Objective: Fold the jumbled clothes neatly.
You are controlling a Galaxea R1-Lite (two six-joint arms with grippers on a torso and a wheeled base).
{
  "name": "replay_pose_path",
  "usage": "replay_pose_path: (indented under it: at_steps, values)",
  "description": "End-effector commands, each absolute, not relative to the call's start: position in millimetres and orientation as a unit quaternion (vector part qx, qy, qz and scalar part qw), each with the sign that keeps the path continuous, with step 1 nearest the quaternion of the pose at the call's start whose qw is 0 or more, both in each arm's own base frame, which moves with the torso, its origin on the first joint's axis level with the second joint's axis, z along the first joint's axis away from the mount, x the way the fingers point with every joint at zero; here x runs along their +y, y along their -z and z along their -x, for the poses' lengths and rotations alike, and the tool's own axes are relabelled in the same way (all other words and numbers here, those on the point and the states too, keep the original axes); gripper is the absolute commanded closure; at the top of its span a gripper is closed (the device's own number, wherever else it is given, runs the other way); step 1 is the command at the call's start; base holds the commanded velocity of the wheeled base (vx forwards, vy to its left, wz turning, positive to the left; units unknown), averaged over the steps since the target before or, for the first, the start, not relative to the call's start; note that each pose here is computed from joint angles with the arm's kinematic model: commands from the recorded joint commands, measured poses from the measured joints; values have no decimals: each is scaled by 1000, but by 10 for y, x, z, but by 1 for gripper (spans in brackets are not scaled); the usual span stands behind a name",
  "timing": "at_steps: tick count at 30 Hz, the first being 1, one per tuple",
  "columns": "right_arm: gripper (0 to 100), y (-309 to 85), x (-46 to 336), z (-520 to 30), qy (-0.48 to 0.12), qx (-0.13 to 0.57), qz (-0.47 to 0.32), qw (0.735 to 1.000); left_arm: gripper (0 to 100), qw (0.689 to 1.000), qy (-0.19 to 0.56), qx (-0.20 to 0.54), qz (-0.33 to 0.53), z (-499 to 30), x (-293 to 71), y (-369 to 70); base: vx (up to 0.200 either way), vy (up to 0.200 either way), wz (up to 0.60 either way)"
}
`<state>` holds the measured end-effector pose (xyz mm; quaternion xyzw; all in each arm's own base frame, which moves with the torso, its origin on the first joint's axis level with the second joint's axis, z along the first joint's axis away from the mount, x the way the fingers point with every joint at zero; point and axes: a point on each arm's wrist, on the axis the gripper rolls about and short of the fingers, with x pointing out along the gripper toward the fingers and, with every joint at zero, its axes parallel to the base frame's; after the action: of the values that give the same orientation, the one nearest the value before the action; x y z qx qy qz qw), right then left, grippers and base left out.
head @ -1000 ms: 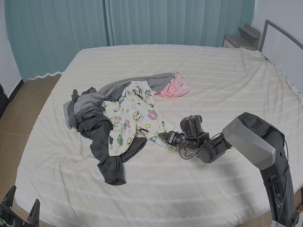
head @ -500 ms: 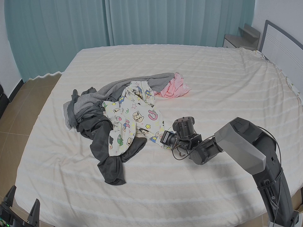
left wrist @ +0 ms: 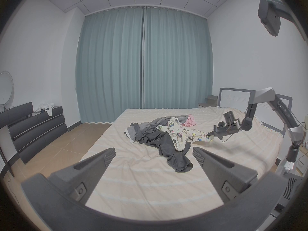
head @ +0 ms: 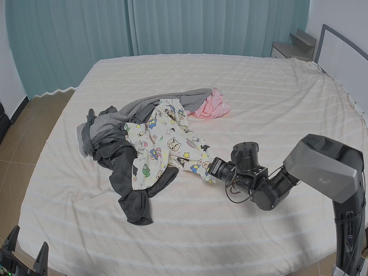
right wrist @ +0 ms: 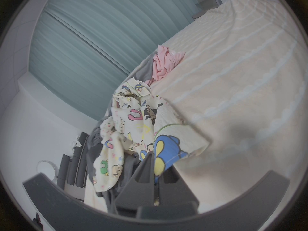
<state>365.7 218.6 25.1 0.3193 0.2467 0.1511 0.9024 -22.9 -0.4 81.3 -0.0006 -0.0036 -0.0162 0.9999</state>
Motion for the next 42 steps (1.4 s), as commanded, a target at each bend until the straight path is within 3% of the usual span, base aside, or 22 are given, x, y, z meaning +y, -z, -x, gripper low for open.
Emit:
replay_pose_path:
  at_steps: [1,17,25,27,28,29,31,34,36,37,42]
  values:
    - [100,-990,1819,-2905,-230,180,-352,889,0,1000,17,-4,1,229,-4,-765,0,0,0]
    - [100,-1986,1565,-1894,-368,62,-318,872,0,999,31,-8,-27,230,-11,-772,0,0,0]
    - [100,-2299,1496,-1561,-423,57,-287,858,0,998,37,-18,-41,234,-13,-800,0,0,0]
    - [100,-2363,1482,-1545,-425,53,-286,857,0,989,42,-136,28,413,-9,-1531,0,0,0]
    - [100,-2387,1485,-1548,-427,50,-287,856,0,985,53,-151,58,422,-12,-1849,0,0,0]
    - [100,-2394,1487,-1550,-428,50,-287,856,0,985,55,-148,65,403,-13,-1904,0,0,0]
    - [100,-2453,1498,-1547,-437,42,-289,851,0,990,88,-101,46,176,-29,-2125,0,0,0]
    - [100,-2476,1509,-1554,-444,40,-287,848,0,976,215,-2,-21,-125,-88,-1963,0,0,0]
    - [100,-2498,1512,-1555,-449,37,-287,845,0,968,246,31,-37,-224,-109,-1914,0,0,0]
    - [100,-2533,1521,-1559,-459,34,-287,840,0,951,287,87,-69,-421,-151,-1841,0,0,0]
    - [100,-2601,1565,-1541,-480,33,-284,829,0,897,381,208,-90,-803,-353,-1610,0,0,0]
